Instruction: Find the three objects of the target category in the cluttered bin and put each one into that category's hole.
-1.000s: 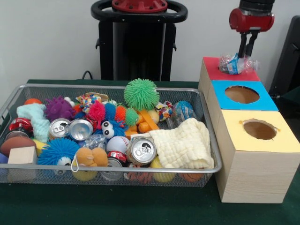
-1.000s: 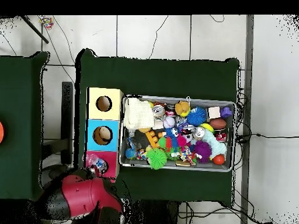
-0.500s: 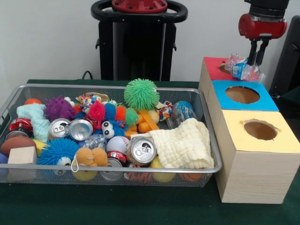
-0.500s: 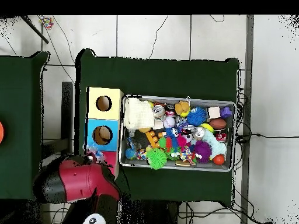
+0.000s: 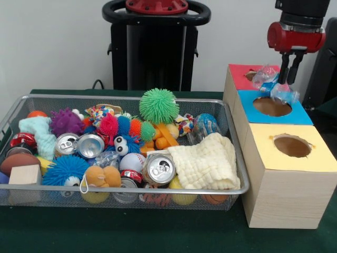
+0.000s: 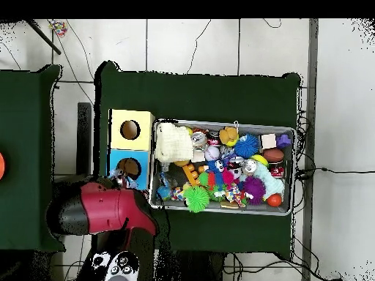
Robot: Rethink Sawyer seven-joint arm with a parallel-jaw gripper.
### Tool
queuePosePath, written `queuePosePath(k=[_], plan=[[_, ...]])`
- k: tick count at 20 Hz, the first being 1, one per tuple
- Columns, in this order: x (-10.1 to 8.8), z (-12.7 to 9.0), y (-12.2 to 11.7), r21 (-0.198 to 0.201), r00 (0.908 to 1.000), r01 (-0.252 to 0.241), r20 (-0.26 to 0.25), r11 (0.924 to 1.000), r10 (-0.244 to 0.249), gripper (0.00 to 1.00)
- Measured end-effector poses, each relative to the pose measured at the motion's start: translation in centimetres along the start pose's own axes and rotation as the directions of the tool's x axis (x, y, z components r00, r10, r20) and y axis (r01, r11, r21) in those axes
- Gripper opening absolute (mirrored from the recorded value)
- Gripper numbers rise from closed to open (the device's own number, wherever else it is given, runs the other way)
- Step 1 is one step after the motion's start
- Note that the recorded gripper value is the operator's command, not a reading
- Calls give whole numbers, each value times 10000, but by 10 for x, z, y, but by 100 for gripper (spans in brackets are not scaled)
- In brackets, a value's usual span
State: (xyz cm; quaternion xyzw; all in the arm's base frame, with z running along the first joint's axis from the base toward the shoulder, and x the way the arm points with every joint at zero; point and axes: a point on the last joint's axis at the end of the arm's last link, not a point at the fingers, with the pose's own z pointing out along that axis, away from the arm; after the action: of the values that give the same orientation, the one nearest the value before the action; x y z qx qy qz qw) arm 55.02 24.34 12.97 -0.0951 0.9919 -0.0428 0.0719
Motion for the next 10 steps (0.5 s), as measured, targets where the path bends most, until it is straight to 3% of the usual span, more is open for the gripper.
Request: queuePosePath(k=[10], plan=[[-23, 15, -36, 120, 9984, -558, 48, 9984, 557, 0]])
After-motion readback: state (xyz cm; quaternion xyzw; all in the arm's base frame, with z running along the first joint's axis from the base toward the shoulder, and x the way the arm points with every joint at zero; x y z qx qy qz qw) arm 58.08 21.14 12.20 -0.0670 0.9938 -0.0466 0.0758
